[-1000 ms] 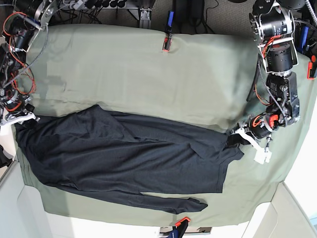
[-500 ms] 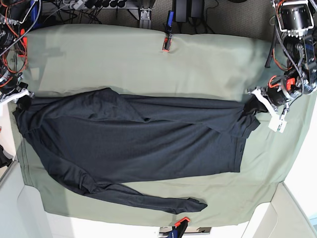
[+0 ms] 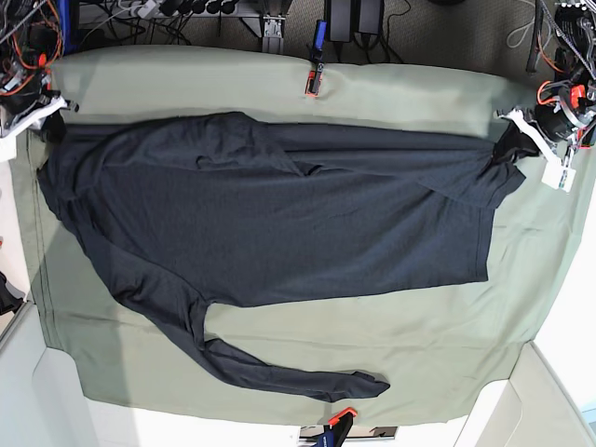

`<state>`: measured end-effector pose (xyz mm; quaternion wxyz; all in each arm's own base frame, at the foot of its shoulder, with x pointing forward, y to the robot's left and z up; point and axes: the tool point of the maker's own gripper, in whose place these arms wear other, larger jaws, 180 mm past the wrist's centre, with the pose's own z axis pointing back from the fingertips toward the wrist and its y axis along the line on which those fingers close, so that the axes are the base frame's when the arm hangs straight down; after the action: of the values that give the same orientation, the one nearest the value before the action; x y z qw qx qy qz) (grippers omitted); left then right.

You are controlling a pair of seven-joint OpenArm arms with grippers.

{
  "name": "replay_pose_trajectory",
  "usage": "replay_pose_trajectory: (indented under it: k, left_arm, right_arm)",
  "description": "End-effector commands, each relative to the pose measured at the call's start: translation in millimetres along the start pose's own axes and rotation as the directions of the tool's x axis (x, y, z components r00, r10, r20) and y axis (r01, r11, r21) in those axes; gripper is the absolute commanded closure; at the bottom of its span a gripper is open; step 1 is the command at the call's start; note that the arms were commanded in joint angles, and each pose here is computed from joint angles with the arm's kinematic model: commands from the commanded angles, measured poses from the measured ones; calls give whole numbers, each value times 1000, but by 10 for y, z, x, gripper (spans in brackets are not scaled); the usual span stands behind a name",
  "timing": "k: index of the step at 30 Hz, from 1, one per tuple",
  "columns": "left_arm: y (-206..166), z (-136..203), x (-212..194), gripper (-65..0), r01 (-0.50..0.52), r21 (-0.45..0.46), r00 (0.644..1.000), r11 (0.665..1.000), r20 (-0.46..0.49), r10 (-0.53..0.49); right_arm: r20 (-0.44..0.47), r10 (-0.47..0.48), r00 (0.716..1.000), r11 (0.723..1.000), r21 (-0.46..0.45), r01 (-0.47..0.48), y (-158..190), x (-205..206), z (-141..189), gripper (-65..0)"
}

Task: Fold the T-shirt properly
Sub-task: 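Pull the shirt side edge with the left gripper to flatten the body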

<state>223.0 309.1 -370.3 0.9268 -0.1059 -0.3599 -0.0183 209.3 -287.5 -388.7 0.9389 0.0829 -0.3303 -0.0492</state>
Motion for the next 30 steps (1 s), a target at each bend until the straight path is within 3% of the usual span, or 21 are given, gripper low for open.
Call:
replay_pose_trajectory:
  k: [1,8,17,19,20,22,24,26,30]
  left_arm:
    - [65,62,156,0,32,18,999,999,36,-32]
    - [135,107,58,0,56,40,998,998,-14,-55]
    - [157,128,51,0,64,45,998,997,-16,-63]
    - [155,128,70,-59,64,45,998,997,-6,-64]
    - [155,128,69,-95,64,44,998,997,-6,-63]
    - [152,128,70,-174,62,43,998,997,-5,-62]
    - [154,128,64,-263,61,43,998,997,-7,-61]
    - [155,128,54,-305,60,43,998,997,-13,-60]
    - [122,127,79,-305,44,25,999,999,1,-44]
  right_arm:
    - [31,29,999,999,-31,-28,-84,109,101,0]
    - [-33,40,999,996,-79,-42,-187,-215,361,0]
    - [-9,14,1000,995,-102,-15,-289,-198,480,0]
    - [-4,12,1000,995,-100,-13,-287,-190,479,0]
    - [1,13,1000,995,-100,-13,-286,-179,477,-18]
    - [1,12,1000,995,-100,-12,-286,-179,477,-171]
    - [3,11,1000,995,-99,-11,-285,-175,476,-279]
    - [9,6,1000,996,-91,-5,-269,-164,475,-297]
    - [34,-15,999,998,-52,16,-191,-109,479,-297]
